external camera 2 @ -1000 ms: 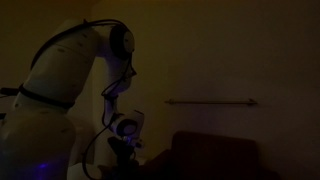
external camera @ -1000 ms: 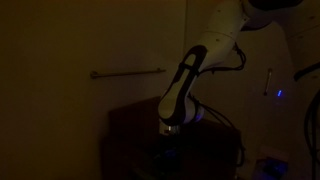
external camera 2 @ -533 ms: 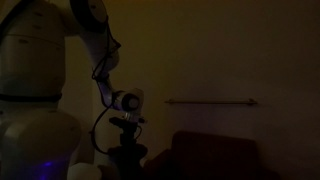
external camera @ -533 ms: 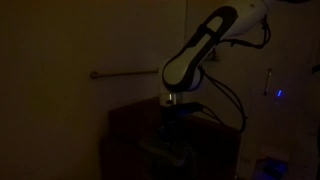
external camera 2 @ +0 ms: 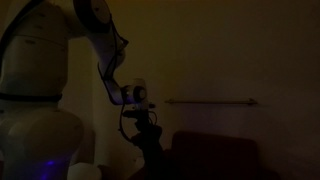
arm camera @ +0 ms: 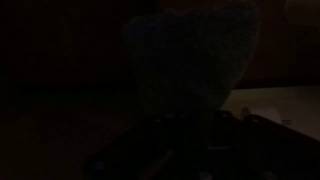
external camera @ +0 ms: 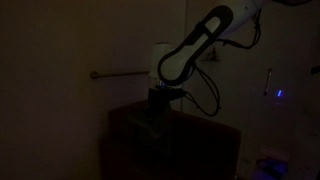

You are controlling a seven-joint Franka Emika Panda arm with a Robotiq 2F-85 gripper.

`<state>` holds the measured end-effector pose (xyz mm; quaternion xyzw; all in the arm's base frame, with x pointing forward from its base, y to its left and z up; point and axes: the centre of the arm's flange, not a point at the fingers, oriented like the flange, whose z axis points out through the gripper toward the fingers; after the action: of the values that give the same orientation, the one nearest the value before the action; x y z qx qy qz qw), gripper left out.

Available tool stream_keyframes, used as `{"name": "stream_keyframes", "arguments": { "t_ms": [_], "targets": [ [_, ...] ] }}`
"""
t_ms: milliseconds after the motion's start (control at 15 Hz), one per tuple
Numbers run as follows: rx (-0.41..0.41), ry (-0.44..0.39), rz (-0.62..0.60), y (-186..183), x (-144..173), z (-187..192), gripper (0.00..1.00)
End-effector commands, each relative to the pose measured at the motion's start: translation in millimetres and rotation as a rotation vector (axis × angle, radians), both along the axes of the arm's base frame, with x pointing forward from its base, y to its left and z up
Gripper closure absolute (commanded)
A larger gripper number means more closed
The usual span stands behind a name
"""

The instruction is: Use the towel to clean the left armrest of the chair

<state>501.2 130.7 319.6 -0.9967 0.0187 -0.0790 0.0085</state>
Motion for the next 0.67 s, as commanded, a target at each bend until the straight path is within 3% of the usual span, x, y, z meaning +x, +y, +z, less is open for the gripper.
{"name": "stream_keyframes", "arguments": {
  "t_ms": [0,200,600],
  "targets": [
    [0.062,-0.054,0.043,23,40,-48,0.94],
    [0.109,-0.047,0.050,38,58,-94,0.94],
    [0.198,0.141,-0.087,11,51,-195,0.94]
  ]
}}
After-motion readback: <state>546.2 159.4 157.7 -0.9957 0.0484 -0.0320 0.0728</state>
